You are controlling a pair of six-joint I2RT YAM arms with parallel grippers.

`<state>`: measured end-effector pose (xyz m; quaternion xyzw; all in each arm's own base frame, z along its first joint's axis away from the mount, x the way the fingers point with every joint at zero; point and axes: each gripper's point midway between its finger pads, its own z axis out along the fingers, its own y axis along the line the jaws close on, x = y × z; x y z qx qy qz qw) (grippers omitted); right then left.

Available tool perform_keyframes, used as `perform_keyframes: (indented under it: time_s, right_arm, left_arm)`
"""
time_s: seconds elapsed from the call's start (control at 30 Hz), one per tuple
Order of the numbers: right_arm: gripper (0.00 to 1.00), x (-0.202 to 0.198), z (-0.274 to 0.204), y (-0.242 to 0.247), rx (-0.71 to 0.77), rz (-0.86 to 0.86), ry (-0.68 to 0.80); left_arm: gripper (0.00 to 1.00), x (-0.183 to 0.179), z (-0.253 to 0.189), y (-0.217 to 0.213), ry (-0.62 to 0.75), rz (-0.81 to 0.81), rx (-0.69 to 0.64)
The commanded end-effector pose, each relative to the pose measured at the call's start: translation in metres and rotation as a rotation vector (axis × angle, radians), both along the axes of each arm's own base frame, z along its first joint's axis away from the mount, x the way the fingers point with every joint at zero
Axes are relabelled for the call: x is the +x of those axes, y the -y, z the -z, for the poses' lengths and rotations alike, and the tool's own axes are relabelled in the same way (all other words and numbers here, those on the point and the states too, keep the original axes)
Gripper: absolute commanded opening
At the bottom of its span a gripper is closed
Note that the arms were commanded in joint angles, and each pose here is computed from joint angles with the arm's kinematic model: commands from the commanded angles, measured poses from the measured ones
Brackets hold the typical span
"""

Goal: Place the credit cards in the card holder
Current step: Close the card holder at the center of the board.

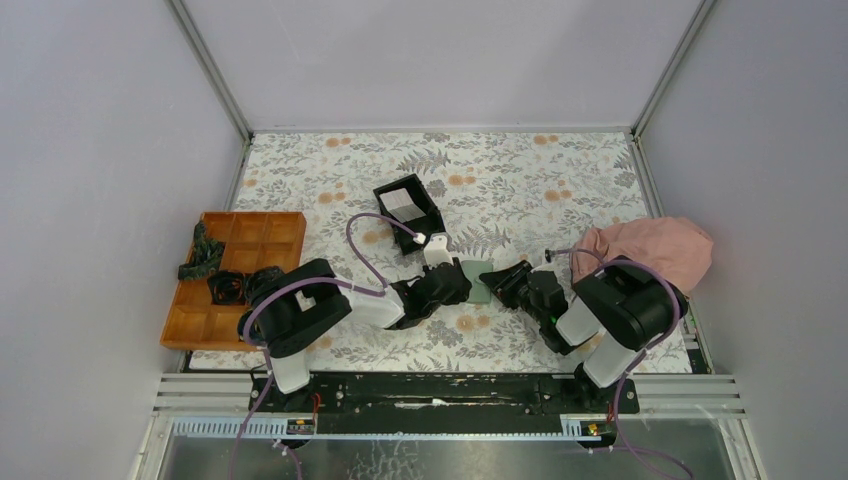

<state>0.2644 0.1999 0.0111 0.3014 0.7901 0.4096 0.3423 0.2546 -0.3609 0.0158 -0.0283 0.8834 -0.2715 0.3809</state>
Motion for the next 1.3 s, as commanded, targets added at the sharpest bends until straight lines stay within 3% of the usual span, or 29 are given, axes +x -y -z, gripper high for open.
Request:
perform_keyframes:
  time_s: [0.0,0.53,1.27]
  right_arm:
    - [0.33,-0.040,0.068,0.024,-0.272,-0.051,-0.194]
    - [0.34,-0.035,0.063,0.027,-0.507,-0.049,-0.139]
    - [0.34,-0.033,0.047,0.022,-0.898,-0.029,0.021]
  left_arm:
    - [0.35,-0.043,0.062,-0.021,-0.171,0.120,0.173]
    - [0.33,-0.043,0.055,-0.017,-0.170,0.131,0.169]
    - [0.21,-0.047,0.056,-0.008,-0.199,0.173,0.147]
